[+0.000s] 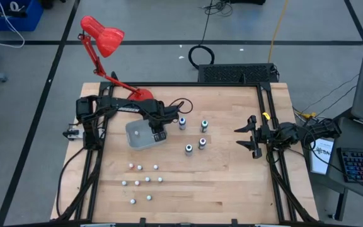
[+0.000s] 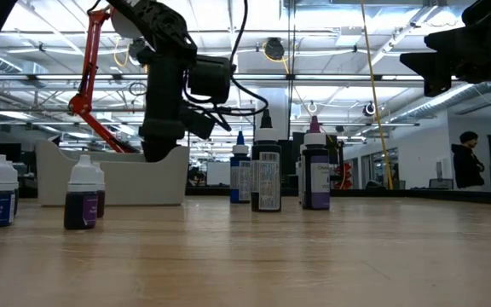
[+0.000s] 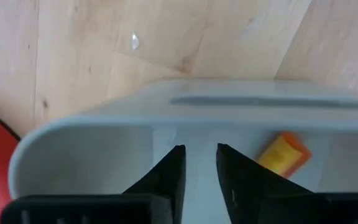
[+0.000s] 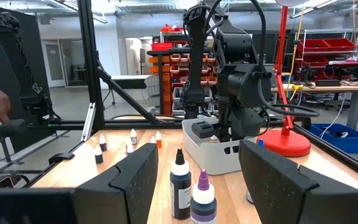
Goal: Pick & Place food coloring
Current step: Put the top small orange coloring bottle into the gray container, then put the small black coloring bottle into the gray container
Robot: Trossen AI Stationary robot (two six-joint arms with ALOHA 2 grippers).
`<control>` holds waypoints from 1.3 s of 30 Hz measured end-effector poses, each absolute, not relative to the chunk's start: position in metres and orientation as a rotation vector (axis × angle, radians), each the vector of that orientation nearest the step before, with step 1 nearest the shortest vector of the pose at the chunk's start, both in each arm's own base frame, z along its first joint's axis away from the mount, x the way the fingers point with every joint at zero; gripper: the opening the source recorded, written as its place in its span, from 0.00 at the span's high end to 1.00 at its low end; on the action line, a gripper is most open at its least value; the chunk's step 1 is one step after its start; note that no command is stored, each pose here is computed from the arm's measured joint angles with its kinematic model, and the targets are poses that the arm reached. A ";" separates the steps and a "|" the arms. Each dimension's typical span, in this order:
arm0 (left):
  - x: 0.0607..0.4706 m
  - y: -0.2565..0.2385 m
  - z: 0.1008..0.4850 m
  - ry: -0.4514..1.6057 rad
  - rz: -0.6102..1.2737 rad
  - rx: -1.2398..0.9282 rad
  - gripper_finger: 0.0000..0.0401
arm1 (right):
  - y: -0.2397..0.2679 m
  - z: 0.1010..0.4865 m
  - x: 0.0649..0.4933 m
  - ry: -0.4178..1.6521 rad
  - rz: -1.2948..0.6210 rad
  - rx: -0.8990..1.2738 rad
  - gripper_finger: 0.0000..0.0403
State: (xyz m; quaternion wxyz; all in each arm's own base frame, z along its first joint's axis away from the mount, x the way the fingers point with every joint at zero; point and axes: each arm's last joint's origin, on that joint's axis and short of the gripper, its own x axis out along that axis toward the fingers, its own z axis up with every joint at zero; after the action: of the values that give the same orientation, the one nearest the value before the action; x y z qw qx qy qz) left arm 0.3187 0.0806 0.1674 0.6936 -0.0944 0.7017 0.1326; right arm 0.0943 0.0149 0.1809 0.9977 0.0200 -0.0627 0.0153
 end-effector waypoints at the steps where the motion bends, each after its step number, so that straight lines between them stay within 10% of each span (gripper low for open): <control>1: 0.319 0.080 0.167 1.569 0.299 -0.207 0.72 | 0.015 0.181 0.094 -0.125 0.031 0.040 0.47; 18: 0.319 0.080 0.180 1.600 0.294 -0.216 0.22 | 0.015 0.181 0.094 -0.125 0.031 0.040 0.47; 39: 0.268 -0.002 0.283 1.314 0.342 -0.197 0.25 | 0.015 0.180 0.095 -0.111 0.031 0.037 0.47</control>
State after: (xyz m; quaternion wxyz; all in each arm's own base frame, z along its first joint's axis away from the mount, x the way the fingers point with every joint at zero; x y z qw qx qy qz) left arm 0.2681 -0.0021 0.2825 0.7737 -0.0911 0.6067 0.1579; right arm 0.0949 0.0150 0.1796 0.9982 0.0186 -0.0555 0.0153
